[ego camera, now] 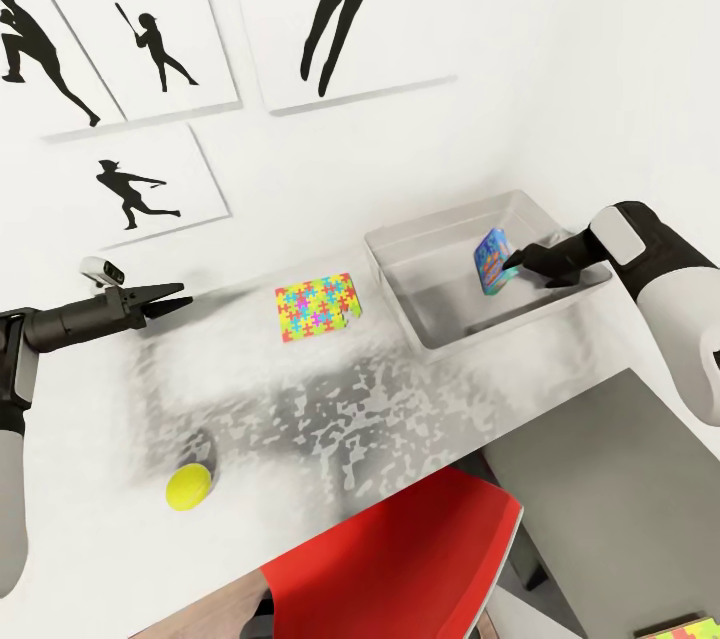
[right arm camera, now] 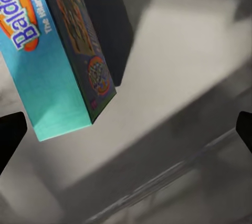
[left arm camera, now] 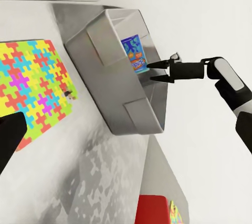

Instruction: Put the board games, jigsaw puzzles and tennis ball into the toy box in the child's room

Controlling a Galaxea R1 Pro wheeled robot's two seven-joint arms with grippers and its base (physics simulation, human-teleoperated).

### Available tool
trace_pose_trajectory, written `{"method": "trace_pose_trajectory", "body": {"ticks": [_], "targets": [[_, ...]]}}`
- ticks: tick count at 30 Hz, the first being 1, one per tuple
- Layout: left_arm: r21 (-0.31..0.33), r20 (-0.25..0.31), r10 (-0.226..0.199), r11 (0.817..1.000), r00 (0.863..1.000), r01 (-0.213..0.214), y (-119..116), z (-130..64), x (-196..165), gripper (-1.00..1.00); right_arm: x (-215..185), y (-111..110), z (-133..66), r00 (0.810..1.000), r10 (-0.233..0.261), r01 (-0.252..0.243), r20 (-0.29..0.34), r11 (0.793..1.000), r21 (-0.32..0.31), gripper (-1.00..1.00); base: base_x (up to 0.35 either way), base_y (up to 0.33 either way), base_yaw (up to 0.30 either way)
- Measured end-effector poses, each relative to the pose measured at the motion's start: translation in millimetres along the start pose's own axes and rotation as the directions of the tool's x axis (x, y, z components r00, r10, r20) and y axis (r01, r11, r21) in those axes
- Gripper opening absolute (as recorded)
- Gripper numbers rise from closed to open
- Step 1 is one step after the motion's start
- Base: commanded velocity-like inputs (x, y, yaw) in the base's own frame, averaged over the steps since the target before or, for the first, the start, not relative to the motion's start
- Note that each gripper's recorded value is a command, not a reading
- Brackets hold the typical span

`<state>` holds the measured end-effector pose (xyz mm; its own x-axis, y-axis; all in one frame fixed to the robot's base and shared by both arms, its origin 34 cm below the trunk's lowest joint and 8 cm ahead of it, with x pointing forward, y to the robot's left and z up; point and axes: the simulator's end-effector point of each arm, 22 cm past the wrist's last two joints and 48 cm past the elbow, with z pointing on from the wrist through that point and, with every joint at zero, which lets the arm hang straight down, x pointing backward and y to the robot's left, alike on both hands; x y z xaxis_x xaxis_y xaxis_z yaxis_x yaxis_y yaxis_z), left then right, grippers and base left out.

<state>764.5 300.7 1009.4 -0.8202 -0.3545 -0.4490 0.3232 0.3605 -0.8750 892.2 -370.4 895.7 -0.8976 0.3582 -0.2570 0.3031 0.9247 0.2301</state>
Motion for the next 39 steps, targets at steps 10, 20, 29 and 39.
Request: {"method": "trace_pose_trajectory", "body": {"ticks": [10,20,29,39], "targets": [[0.0,-0.001,0.0,1.0,1.0,0.0,0,0.2,0,1.0,1,-13,0.1,1.0,-0.001,0.001,-0.001,0.998,0.066,1.0,0.0,0.0,0.0],[0.0,-0.001,0.0,1.0,1.0,0.0,0,0.4,0,1.0,-7,-8,-4.8,1.0,-0.015,0.013,0.021,0.997,0.07,1.0,0.0,0.0,0.0],[0.001,-0.001,-0.001,1.0,1.0,0.001,0,0.7,1,1.0,-16,1,-11.2,0.998,-0.031,0.029,0.048,0.998,0.057,1.0,0.0,0.0,0.0],[0.002,0.0,-0.001,1.0,1.0,0.001,0,0.8,0,1.0,-23,2,-16.8,0.998,-0.032,0.028,0.062,0.998,0.053,1.0,0.0,0.0,0.0]]}}
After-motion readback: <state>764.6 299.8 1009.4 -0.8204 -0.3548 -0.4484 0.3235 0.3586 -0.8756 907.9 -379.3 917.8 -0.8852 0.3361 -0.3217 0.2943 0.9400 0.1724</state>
